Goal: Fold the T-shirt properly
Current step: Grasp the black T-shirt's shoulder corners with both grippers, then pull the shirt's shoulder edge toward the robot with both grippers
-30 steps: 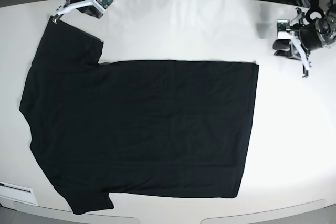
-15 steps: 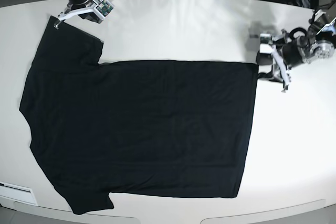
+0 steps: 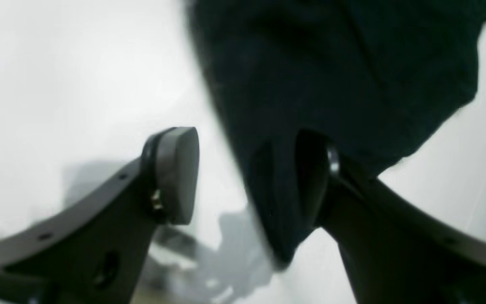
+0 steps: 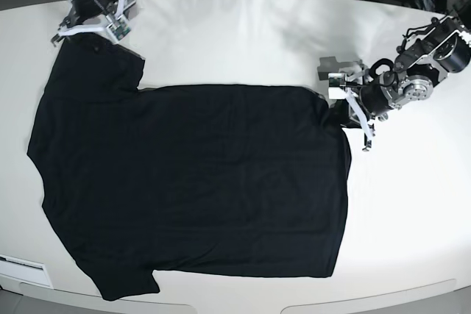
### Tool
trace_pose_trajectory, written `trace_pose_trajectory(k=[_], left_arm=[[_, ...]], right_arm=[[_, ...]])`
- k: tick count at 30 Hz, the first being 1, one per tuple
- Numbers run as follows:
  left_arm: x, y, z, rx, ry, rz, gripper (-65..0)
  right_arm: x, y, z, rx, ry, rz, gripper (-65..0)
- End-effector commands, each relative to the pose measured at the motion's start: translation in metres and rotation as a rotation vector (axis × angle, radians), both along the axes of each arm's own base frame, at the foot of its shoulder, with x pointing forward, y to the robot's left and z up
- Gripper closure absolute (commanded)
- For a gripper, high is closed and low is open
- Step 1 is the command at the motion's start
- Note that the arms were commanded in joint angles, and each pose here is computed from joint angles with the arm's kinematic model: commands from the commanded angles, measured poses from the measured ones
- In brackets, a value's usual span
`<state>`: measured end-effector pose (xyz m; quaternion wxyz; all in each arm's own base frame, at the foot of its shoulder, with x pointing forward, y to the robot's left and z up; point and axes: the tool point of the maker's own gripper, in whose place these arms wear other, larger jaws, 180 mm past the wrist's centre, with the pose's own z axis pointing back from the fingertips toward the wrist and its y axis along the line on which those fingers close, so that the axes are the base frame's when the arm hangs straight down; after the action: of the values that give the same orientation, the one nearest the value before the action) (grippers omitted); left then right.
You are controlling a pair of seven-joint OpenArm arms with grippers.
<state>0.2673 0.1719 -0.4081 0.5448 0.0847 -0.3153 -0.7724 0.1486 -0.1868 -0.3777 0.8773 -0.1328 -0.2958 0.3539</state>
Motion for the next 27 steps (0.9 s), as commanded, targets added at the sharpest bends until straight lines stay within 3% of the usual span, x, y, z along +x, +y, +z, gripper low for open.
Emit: trace_pose_trajectory(k=[1, 4, 5, 8, 13, 18, 27], left_arm=[[-0.021, 0.011, -0.016, 0.054, 0.094, -0.003, 0.0], [-0.019, 0.013, -0.016, 0.062, 0.089, 0.004, 0.0], [-0.019, 0.015, -0.016, 0.073, 0.086, 0.011, 0.0], [-0.013, 0.02, -0.014, 0.095, 0.059, 0.035, 0.0], [-0.01, 0.028, 0.013, 0.125, -0.012, 0.04, 0.0], [-0.032, 0.034, 0.055, 0.115, 0.01, 0.045, 0.0], [-0.089, 0.038, 0.104, 0.198, 0.02, -0.013, 0.0]], right_arm=[[0.004, -0.007, -0.003, -0.014, 0.002, -0.002, -39.0], [0.008, -0.015, -0.022, -0.012, 0.052, -0.008, -38.0], [0.012, -0.019, -0.025, -0.019, 0.054, -0.019, -32.7], [0.023, -0.032, -0.026, -0.062, 0.04, -0.055, -0.6], [0.029, -0.044, -0.007, -0.169, -0.011, -0.074, 0.0], [0.007, -0.043, 0.012, -0.19, 0.005, -0.017, 0.0], [-0.042, -0.054, 0.057, -0.226, 0.043, -0.002, 0.0]])
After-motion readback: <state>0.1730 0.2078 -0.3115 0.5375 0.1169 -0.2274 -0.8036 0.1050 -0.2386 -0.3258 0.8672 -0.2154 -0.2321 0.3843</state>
